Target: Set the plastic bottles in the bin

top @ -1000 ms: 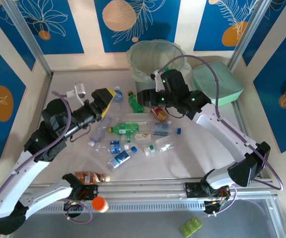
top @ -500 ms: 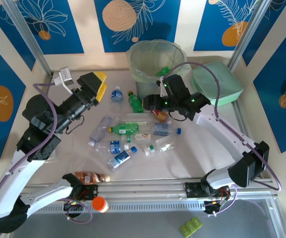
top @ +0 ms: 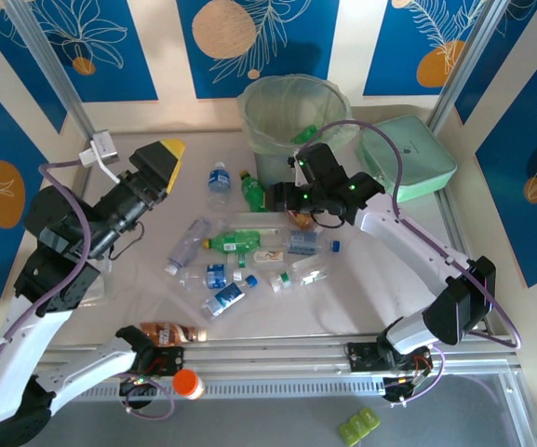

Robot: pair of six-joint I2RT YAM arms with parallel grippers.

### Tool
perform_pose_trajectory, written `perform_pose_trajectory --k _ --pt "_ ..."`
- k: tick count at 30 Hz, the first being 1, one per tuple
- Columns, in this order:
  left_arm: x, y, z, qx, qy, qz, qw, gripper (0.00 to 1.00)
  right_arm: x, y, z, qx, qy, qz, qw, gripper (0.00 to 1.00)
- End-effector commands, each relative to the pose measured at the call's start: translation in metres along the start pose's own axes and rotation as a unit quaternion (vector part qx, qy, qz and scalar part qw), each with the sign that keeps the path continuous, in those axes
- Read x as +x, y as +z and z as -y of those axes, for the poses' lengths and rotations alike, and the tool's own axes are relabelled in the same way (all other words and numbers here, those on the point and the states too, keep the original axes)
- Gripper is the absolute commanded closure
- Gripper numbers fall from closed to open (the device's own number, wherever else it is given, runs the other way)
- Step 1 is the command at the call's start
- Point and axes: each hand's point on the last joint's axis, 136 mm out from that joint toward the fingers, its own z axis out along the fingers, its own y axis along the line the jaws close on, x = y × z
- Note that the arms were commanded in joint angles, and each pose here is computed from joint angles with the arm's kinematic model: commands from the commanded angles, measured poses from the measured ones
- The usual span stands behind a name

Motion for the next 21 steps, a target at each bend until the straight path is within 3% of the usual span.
perform_pose_trajectory --k 1,7,11,16,21 --pt "-0.007 -0.009 0.005 -0.004 0.013 0.015 1.000 0.01 0.000 -0.006 -0.001 0.006 0.002 0.000 1.000 0.26" --pt "-0.006 -0.007 -0.003 -0.017 0.004 0.021 1.000 0.01 0.016 -0.007 0.012 0.037 0.010 -0.016 0.999 0.26" --pt "-0.010 -0.010 -0.003 -0.027 0.015 0.029 0.999 0.01 0.055 -0.013 0.049 0.098 0.097 -0.046 0.989 0.26" --pt "-0.008 -0.010 -0.001 -0.020 0.024 0.026 0.999 0.01 0.110 -0.038 0.092 0.210 0.262 -0.077 0.939 0.32" --pt "-0.006 -0.005 0.001 -0.012 0.025 0.019 0.999 0.01 0.164 -0.039 0.107 0.246 0.389 -0.119 0.880 0.38"
